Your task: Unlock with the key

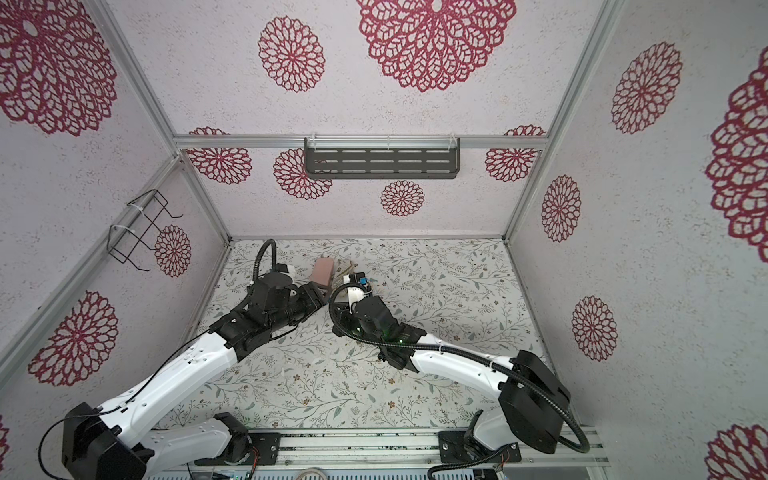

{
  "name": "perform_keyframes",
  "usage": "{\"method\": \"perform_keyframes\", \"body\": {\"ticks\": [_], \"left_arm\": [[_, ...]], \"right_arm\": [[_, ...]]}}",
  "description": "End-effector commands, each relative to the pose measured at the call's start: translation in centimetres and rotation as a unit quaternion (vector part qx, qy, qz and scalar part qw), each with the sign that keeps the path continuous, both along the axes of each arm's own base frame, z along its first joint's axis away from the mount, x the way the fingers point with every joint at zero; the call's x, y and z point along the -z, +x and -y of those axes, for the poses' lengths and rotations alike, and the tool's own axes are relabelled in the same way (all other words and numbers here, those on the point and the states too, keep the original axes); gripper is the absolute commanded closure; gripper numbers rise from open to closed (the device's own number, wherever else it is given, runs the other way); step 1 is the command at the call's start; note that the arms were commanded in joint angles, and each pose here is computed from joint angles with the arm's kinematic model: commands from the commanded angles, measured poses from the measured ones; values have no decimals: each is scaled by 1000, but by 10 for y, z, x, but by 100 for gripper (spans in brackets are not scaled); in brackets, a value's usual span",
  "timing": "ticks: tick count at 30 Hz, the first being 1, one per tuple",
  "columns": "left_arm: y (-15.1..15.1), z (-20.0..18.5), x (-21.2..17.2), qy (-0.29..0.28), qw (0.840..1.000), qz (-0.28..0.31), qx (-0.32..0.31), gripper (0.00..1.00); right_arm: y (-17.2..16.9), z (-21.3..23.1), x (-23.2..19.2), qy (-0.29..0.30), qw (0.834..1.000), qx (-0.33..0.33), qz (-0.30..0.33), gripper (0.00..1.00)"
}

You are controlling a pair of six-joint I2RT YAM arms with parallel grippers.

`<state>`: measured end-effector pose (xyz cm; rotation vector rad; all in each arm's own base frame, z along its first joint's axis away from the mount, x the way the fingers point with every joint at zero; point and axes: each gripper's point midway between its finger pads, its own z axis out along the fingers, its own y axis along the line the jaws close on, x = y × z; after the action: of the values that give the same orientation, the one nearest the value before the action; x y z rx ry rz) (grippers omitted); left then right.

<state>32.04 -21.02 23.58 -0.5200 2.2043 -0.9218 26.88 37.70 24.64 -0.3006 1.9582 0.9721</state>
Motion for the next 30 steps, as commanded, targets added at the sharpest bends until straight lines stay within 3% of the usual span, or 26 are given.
{"method": "perform_keyframes", "body": {"ticks": [1,16,30], "left_arm": [[1,3,-7,-26,1000,7,-3,44],[9,15,-4,-76,997,-2,-14,61],[9,20,8,-105,994,-24,-35,62]], "right_arm": [[4,7,-41,13,998,15,52,100],[6,6,-36,-7,998,19,57,100],[10,7,-35,-43,995,34,82,100]]}}
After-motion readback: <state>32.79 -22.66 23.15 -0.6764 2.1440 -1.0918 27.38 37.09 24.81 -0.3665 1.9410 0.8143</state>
